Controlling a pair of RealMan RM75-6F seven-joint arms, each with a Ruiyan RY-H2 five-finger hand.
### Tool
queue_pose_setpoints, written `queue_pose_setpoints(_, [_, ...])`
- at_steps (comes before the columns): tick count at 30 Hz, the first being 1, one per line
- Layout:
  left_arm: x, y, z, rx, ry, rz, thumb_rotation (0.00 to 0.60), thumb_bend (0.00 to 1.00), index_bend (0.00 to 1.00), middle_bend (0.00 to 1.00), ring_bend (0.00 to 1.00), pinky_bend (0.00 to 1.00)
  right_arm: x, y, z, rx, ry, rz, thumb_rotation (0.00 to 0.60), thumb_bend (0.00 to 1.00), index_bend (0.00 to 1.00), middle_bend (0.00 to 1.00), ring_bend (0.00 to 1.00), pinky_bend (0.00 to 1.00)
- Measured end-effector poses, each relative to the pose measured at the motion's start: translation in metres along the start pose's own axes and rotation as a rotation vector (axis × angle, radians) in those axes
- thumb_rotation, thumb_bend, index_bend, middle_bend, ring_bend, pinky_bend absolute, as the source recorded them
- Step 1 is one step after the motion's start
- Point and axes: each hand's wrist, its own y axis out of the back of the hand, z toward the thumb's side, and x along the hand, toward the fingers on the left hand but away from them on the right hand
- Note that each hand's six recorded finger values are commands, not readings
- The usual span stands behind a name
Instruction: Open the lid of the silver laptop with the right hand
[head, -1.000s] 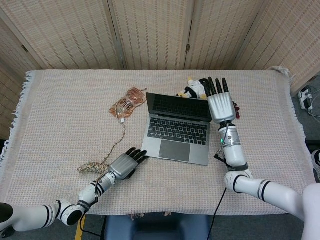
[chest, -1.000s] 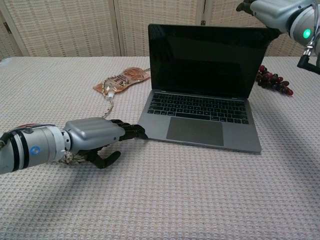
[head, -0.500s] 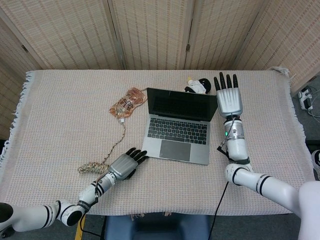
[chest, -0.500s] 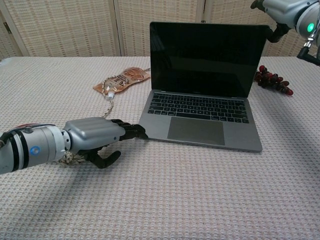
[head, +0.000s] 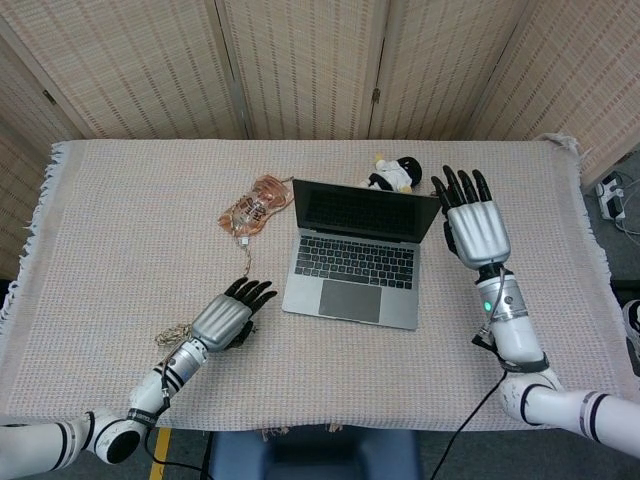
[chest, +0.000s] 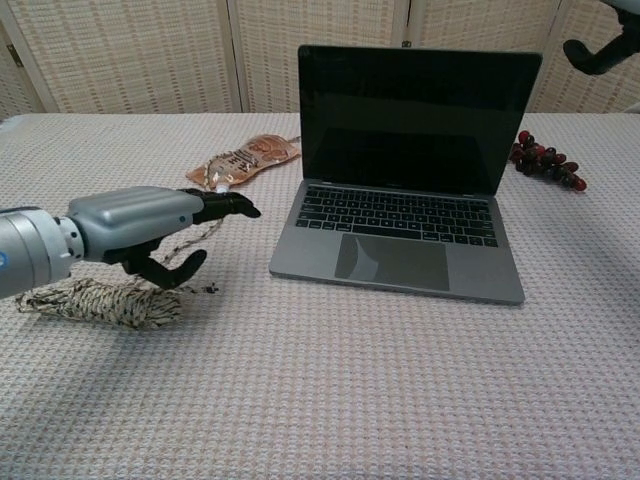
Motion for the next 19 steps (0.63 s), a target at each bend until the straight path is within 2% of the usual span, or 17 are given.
queue_pose_setpoints(5, [-0.029,0.017,-0.036,-0.036,0.105,0.075,0.600,0.75,0.06,0.04,0.00,0.00,0.039,0.004,-0.021,-0.054,0.030,0.004,0.600,0.64,0.00,0.00,0.00,0.00])
queue_pose_setpoints(15, [-0.098,0.045,-0.097,-0.103,0.299,0.258,0.600,0.75,0.07,0.05,0.00,0.00,0.118,-0.011,-0.056,-0.231,0.074,0.042,0.600,0.64,0.00,0.00,0.00,0.00])
queue_pose_setpoints(19, [-0.134,0.052,-0.114,-0.119,0.372,0.337,0.600,0.75,0.07,0.05,0.00,0.00,0.150,-0.018,-0.074,-0.262,0.059,0.033,0.600,0.64,0.00,0.00,0.00,0.00])
